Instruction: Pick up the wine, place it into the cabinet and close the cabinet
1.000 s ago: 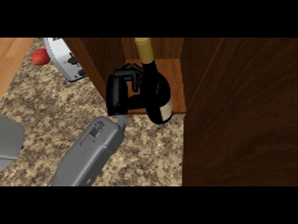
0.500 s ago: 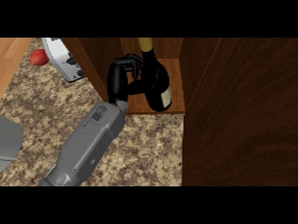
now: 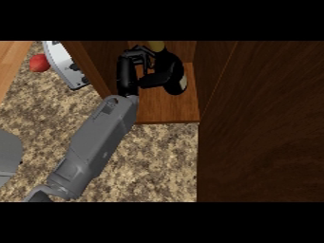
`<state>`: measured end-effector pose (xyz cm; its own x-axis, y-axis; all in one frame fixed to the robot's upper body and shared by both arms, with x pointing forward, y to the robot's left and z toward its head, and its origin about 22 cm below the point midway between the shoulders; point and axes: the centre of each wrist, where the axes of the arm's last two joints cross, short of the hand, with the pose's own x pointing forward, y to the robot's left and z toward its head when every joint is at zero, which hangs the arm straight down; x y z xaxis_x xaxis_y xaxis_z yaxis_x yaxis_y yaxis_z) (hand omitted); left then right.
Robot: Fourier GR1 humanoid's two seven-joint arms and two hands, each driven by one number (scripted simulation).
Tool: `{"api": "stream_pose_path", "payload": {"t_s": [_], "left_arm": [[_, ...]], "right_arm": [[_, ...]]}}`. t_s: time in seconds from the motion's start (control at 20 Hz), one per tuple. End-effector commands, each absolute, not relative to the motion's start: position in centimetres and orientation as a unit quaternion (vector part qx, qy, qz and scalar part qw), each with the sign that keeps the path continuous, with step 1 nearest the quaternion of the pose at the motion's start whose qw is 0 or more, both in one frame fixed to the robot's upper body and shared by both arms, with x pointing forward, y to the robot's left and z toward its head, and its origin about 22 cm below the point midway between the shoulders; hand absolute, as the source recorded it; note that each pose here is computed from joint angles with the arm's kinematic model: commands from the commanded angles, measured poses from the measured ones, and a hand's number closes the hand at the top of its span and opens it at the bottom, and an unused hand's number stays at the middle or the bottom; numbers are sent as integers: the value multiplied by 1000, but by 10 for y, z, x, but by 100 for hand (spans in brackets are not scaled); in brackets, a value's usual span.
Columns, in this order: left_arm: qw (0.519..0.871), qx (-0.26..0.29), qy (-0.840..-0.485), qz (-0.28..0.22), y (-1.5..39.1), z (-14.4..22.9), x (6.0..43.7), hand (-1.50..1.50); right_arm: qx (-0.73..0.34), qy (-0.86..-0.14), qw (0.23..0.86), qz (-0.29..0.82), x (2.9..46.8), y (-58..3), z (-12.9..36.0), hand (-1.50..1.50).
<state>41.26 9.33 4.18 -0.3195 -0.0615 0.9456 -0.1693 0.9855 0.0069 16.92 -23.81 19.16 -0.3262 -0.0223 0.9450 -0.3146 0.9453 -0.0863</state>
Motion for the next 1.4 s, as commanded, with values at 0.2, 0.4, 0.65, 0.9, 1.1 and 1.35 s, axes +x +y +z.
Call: {"api": "stream_pose_path", "payload": {"t_s": [0.2,0.4,0.65,0.9,1.1,1.35], "left_arm": [[562,99,-820,57,89,54,426,150],[578,93,-808,69,103,52,434,150],[598,60,-789,129,103,37,428,150],[596,55,-791,130,109,23,425,150],[592,60,-791,139,106,35,431,150],[598,72,-787,131,119,21,428,150]], "right_arm": [[134,-815,548,128,144,-229,211,-150],[139,-812,552,131,133,-234,208,-150],[144,-810,553,131,163,-231,201,-150],[135,-809,555,135,147,-230,201,-150],[145,-810,553,134,155,-239,193,-150],[140,-815,544,144,154,-235,201,-150]]}}
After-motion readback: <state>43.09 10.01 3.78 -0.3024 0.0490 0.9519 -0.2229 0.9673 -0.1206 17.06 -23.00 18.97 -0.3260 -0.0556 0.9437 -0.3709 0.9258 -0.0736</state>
